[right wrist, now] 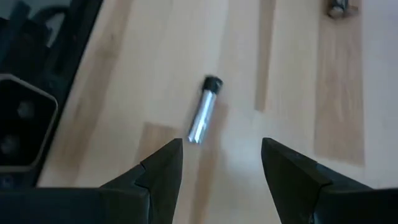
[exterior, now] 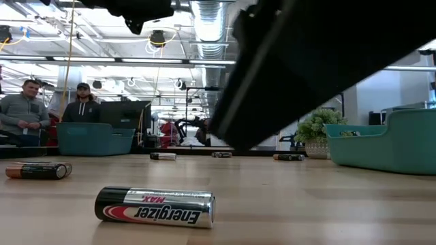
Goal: Sort batteries
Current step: Put the black-silver battery into the blue bin
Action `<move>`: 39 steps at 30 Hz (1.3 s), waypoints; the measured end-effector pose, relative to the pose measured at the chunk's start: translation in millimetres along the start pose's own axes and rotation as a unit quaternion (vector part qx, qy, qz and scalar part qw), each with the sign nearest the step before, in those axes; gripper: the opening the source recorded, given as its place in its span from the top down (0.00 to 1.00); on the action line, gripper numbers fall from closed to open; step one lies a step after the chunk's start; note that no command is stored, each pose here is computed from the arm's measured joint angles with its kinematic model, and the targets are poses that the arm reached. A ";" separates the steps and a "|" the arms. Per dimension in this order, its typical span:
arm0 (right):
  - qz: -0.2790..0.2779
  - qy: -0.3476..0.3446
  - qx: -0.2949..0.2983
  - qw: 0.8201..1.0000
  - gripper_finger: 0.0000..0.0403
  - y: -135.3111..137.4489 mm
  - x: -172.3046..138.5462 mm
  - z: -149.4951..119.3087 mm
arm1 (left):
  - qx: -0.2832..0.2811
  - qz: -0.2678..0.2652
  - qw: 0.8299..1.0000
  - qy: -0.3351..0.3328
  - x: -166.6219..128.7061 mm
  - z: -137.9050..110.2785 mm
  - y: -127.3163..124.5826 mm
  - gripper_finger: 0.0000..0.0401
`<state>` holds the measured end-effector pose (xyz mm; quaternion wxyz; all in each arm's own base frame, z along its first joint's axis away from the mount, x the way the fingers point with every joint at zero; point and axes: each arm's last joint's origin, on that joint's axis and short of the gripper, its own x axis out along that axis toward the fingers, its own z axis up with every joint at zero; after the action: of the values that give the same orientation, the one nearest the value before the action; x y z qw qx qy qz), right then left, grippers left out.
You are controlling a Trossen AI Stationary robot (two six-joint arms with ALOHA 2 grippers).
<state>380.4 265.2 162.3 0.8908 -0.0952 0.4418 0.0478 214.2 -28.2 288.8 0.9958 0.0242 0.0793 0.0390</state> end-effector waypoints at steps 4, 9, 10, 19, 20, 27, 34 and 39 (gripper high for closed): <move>0.014 0.002 -0.006 1.000 0.43 8.7 12.5 3.9 | -0.005 0.013 1.000 0.017 -1.1 -3.5 -4.0 0.73; 0.022 0.013 0.008 1.000 0.43 14.9 30.7 -1.5 | -0.011 0.034 0.999 0.029 -2.4 -6.0 -6.4 0.73; 0.021 0.014 0.014 1.000 0.43 15.5 33.3 -2.5 | -0.014 0.033 0.999 0.030 -2.6 -6.3 -7.1 0.73; 0.018 0.017 0.025 0.999 0.59 9.5 35.2 -1.1 | -0.020 0.027 0.999 0.037 -4.7 -7.9 -14.2 0.73; 0.018 0.019 0.027 0.999 0.63 7.3 36.2 -0.7 | -0.021 0.026 0.999 0.038 -4.8 -8.1 -14.5 0.73; 0.008 0.019 0.042 0.999 0.79 -6.8 41.4 3.3 | -0.030 0.027 0.998 0.041 -5.0 -8.9 -15.1 0.73; -0.001 0.020 0.041 0.999 0.85 -18.8 45.5 6.1 | -0.051 0.030 0.996 0.070 -5.7 -14.9 -14.9 0.73; -0.004 0.021 0.031 0.999 0.88 -25.6 47.8 7.6 | -0.085 0.050 0.988 0.119 -5.5 -28.3 -14.5 0.73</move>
<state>419.5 241.9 132.1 0.8839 -0.0700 0.4616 0.0282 205.4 -41.9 260.9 0.9745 -0.0615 0.1925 0.0977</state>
